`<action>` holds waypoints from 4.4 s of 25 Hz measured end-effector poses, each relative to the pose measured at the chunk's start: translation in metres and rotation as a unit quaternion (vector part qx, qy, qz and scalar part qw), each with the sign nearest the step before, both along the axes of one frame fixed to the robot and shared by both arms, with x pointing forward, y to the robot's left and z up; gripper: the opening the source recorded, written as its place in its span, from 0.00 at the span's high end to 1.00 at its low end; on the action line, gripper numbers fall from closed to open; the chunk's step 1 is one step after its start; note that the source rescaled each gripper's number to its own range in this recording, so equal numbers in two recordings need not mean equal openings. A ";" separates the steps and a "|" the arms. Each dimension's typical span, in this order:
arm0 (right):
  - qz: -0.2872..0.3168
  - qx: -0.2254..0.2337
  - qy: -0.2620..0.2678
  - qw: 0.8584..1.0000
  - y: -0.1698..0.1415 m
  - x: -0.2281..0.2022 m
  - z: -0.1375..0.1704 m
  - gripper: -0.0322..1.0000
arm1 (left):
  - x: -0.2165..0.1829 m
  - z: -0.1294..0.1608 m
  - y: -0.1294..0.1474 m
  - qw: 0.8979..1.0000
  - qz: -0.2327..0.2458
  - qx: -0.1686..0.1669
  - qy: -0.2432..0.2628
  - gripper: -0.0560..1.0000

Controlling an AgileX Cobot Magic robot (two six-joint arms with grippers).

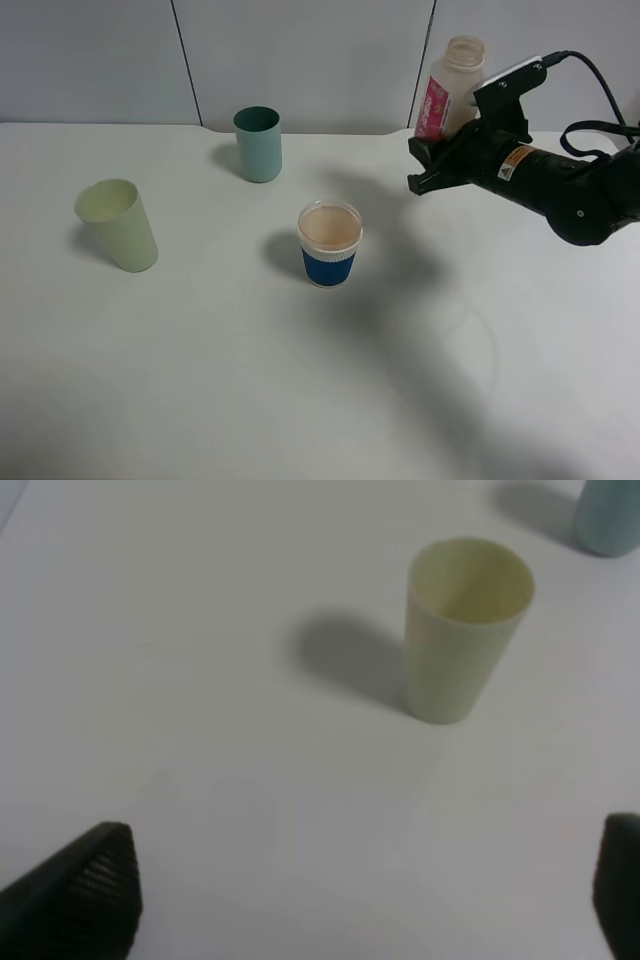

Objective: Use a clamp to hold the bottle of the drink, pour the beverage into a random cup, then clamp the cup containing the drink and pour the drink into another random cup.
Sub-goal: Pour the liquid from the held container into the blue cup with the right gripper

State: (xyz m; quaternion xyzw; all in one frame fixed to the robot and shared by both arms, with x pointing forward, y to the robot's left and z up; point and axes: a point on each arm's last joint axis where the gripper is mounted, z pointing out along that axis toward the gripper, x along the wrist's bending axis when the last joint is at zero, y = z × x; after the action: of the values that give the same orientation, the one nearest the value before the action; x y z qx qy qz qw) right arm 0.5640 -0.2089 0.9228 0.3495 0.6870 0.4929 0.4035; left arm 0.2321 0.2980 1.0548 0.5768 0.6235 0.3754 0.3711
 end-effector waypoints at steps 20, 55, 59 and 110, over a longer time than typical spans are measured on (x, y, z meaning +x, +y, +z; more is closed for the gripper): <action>0.087 -0.185 0.045 0.978 0.009 -0.018 0.015 0.95 | 0.000 0.000 0.000 1.000 0.000 0.000 0.000 0.31; 0.204 -0.339 -0.005 0.918 0.035 -0.010 0.028 0.95 | 0.000 0.000 0.000 1.000 0.000 0.000 0.000 0.31; 0.219 -0.352 -0.007 0.910 0.041 -0.013 0.027 0.95 | 0.000 0.000 0.000 1.000 0.000 0.000 0.000 0.31; 0.276 -0.525 0.024 0.805 0.054 -0.025 0.016 0.95 | 0.000 0.000 0.000 1.000 0.000 0.000 0.000 0.31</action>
State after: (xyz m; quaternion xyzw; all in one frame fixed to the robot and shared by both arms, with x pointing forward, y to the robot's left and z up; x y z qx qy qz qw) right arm 0.5394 -0.1545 0.9390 -0.1085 0.9177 0.1395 0.3557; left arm 0.2321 0.2980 1.0548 0.5768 0.6235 0.3754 0.3711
